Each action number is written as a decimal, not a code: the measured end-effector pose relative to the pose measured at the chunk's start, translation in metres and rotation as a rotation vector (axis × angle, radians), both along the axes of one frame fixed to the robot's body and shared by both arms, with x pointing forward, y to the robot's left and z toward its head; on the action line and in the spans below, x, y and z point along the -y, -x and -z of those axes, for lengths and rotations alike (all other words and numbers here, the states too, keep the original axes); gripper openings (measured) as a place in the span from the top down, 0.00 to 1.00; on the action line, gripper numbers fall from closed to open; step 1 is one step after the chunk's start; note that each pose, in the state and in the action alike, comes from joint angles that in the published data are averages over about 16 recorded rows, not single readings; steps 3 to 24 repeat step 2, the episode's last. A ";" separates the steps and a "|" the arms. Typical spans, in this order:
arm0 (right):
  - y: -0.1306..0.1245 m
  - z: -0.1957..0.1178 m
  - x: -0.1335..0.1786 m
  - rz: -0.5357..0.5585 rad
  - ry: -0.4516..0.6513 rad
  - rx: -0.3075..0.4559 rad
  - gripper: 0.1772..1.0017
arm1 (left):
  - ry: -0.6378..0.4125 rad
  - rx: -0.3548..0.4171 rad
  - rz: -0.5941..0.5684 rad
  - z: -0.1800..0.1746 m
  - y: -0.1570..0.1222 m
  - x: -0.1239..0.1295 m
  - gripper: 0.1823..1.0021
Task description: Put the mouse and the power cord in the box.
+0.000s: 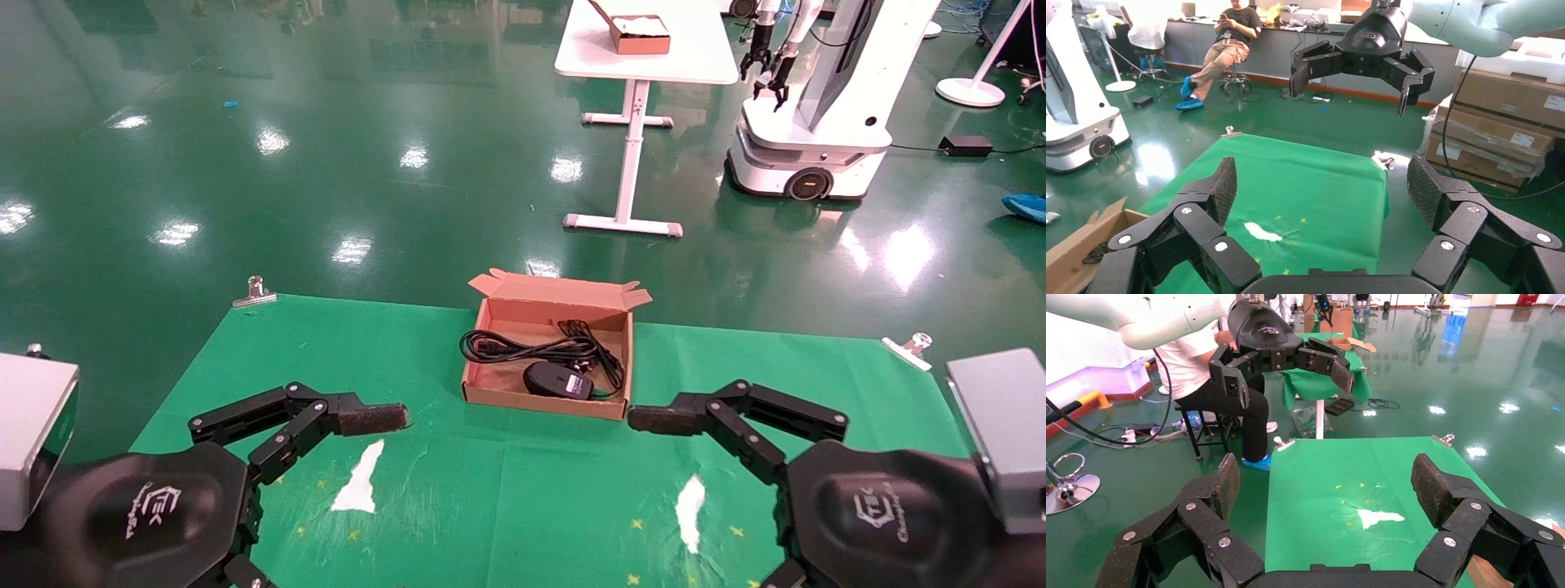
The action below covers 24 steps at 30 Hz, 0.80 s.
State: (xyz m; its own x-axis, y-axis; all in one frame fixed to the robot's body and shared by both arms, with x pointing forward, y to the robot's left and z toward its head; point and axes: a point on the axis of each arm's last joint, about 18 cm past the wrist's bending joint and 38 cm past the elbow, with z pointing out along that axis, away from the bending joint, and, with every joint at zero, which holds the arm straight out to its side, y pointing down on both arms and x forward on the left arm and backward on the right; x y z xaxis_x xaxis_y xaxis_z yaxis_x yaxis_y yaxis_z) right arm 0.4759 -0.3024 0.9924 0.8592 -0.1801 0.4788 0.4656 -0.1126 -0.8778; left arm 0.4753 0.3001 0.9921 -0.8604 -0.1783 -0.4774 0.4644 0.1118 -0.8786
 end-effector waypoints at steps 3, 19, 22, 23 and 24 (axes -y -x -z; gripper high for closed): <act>0.000 0.000 0.000 0.000 0.000 0.000 0.00 | 0.000 0.000 0.000 0.000 0.000 0.000 0.00; 0.000 0.000 0.000 0.000 0.000 0.000 0.00 | 0.000 0.000 0.000 0.000 0.000 0.000 0.00; 0.000 0.000 0.000 0.000 0.000 0.000 0.00 | 0.000 0.000 0.000 0.000 0.000 0.000 0.00; 0.000 0.000 0.000 0.000 0.000 0.000 0.00 | 0.000 0.000 0.000 0.000 0.000 0.000 0.00; 0.000 0.000 0.000 0.000 0.000 0.000 0.00 | 0.000 0.000 0.000 0.000 0.000 0.000 0.00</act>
